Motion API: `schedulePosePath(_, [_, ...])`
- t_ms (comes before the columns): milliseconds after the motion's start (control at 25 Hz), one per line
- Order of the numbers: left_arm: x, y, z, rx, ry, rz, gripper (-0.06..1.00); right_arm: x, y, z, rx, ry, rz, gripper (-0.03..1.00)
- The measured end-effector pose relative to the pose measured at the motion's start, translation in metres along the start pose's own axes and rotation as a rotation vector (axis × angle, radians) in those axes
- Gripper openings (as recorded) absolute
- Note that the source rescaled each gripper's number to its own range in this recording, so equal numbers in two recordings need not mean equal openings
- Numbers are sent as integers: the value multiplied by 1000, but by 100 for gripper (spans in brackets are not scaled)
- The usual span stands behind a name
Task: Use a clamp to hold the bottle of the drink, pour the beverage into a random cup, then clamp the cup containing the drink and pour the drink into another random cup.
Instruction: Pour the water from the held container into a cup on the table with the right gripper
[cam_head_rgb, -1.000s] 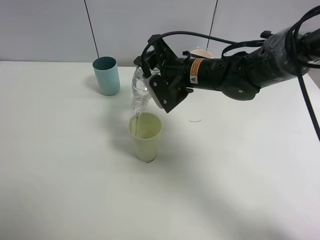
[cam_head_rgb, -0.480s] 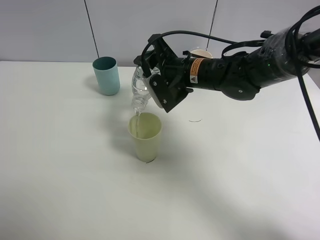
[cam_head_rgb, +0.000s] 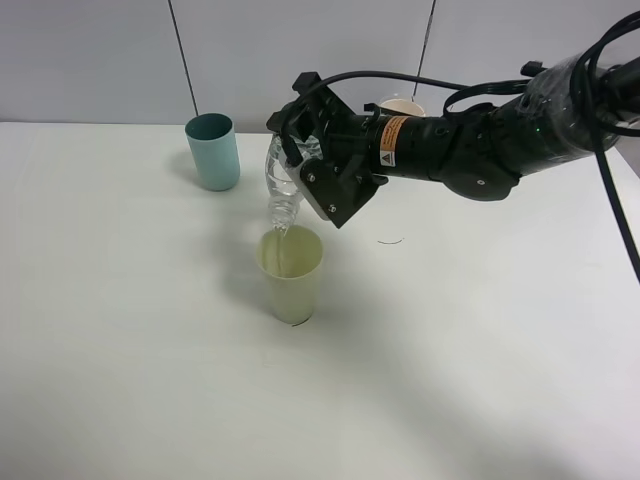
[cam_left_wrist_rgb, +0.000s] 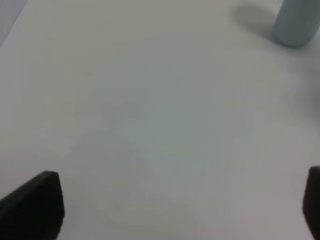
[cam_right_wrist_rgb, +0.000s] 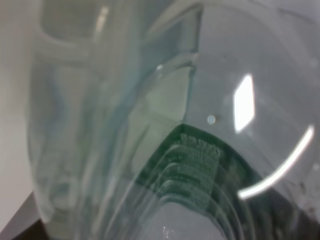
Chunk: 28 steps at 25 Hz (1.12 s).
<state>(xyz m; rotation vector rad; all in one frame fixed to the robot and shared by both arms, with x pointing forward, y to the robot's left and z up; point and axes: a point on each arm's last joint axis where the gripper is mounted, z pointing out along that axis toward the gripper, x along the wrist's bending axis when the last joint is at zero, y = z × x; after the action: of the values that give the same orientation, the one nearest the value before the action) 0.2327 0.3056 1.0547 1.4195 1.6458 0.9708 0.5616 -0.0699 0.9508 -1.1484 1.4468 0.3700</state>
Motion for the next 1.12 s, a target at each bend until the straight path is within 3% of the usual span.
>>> schedulePosePath(1120, [0,0,0,0,0,0,90,-2,0,0,1,-18,-92,0])
